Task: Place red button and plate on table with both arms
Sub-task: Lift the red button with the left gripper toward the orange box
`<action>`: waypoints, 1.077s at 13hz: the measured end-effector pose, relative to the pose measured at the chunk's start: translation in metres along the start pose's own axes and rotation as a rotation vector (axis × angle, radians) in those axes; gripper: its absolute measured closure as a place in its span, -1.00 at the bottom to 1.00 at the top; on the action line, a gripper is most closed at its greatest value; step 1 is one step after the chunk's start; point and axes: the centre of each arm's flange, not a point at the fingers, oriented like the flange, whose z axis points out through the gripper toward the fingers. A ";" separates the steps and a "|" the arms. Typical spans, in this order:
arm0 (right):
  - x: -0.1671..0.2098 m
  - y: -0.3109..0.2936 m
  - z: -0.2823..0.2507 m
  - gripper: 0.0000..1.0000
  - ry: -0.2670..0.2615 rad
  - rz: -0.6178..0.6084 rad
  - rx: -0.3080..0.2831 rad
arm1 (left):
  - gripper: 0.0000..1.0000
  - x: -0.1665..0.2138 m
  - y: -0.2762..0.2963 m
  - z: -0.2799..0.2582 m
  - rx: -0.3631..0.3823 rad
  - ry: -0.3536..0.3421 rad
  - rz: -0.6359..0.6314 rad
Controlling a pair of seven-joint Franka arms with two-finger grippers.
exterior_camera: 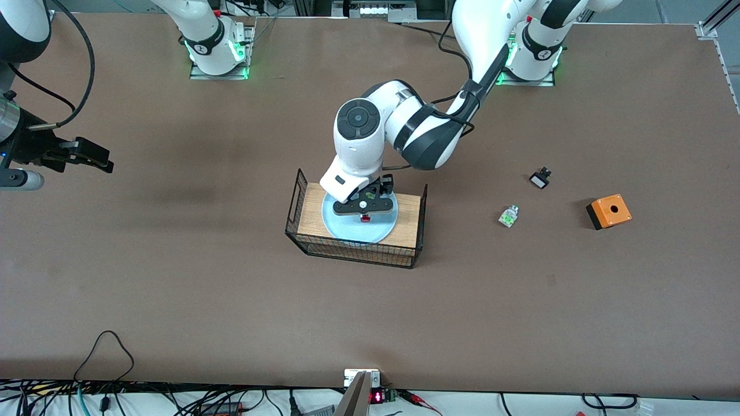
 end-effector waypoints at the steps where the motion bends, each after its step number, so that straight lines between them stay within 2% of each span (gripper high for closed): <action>1: 0.000 0.000 0.000 -1.00 0.000 0.000 0.000 | -0.14 0.002 -0.002 0.000 0.001 0.002 -0.004; 2: 0.000 0.000 0.000 -1.00 0.000 0.000 0.000 | 0.09 0.004 -0.003 -0.001 0.000 0.004 -0.007; 3: 0.000 0.000 0.000 -1.00 0.001 -0.001 0.000 | 0.17 0.005 -0.003 -0.003 -0.003 0.008 -0.007; 6: 0.000 -0.001 0.000 -1.00 0.001 -0.001 0.000 | 0.17 0.008 -0.004 -0.039 -0.022 0.026 -0.012; 8: 0.000 -0.001 0.000 -1.00 0.002 -0.001 0.001 | 0.17 0.005 -0.021 -0.090 0.016 0.000 -0.024; 11: 0.000 -0.001 -0.001 -1.00 0.003 0.000 0.003 | 0.17 0.011 -0.082 -0.153 0.124 -0.087 0.003; 14: 0.000 -0.001 -0.001 -1.00 0.004 0.000 0.003 | 0.17 0.068 -0.180 -0.151 0.180 -0.203 0.071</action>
